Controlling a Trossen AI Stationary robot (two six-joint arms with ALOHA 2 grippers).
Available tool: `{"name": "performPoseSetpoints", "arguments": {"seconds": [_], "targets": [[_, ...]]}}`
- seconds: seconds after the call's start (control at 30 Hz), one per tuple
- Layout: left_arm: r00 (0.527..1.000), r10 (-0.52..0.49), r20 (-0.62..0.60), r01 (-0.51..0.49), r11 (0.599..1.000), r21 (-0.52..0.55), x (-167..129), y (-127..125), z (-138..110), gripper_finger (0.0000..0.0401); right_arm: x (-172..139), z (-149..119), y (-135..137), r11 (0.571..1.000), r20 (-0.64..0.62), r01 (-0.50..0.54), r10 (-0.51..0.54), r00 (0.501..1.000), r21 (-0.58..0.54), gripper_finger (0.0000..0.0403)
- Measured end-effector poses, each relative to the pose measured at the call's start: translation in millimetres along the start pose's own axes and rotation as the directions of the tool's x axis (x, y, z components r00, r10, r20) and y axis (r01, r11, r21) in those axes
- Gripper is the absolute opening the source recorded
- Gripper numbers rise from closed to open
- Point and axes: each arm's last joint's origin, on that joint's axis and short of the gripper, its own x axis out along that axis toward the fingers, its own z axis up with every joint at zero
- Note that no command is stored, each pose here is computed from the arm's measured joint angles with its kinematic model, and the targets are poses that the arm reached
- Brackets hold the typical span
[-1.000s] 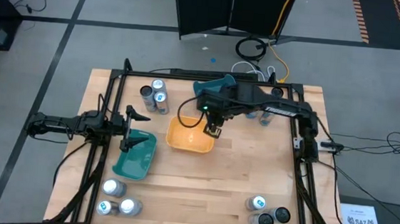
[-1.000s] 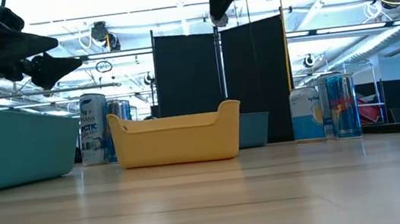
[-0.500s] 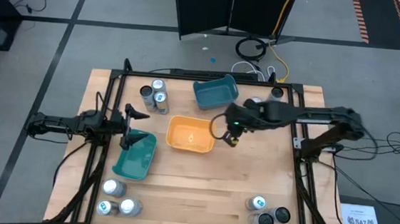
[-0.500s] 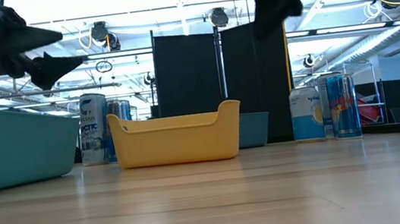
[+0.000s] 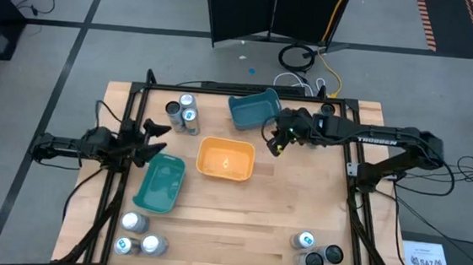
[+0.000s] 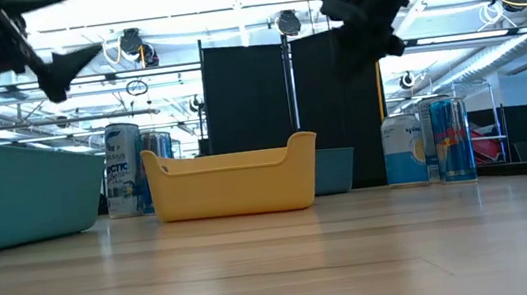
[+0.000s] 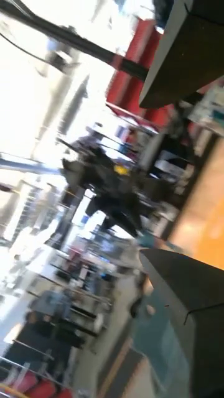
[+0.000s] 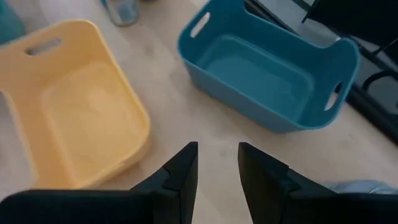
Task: Sort soda cans
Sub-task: Adjust the light green bin beside the yellow bin
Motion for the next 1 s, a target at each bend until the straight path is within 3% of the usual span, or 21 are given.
{"name": "performPoseSetpoints", "arguments": {"seconds": [0.2, 0.4, 0.53, 0.7, 0.77, 0.83, 1.0], "targets": [[0.995, -0.035, 0.098, 0.037, 0.999, -0.018, -0.5, -3.7, 9.5, 0.0393, 5.8, 4.4, -12.9, 0.995, -0.004, 0.036, -0.036, 0.999, -0.098, 0.0107], [0.984, -0.041, 0.175, 0.048, 0.998, -0.033, -1.6, -5.6, 16.6, 0.0393, 7.8, 9.4, -19.8, 0.993, 0.020, 0.046, -0.044, 0.999, -0.108, 0.0107], [0.968, 0.007, 0.249, 0.008, 0.998, -0.058, -2.8, -5.6, 22.5, 0.0393, 7.6, 10.8, -18.9, 0.999, 0.036, 0.037, -0.036, 0.999, -0.015, 0.0107], [0.927, 0.215, 0.308, -0.191, 0.976, -0.109, -2.4, -6.1, 39.4, 0.0393, 7.3, 10.9, -14.7, 0.986, 0.023, -0.053, 0.050, 0.998, 0.156, 0.0107], [0.937, 0.273, 0.216, -0.264, 0.962, -0.071, 0.4, -10.5, 50.2, 0.0393, 6.8, 11.0, -12.1, 0.973, 0.023, -0.084, 0.081, 0.996, 0.215, 0.0107], [0.933, 0.357, 0.048, -0.357, 0.934, -0.008, 3.9, -14.7, 59.6, 0.0393, 5.8, 11.2, -7.7, 0.958, 0.033, -0.112, 0.107, 0.994, 0.264, 0.0107], [0.815, 0.516, -0.263, -0.510, 0.855, 0.094, 13.5, -31.3, 95.9, 0.0393, 1.9, 14.5, 5.7, 0.930, 0.101, -0.188, 0.164, 0.981, 0.315, 0.0107]]}}
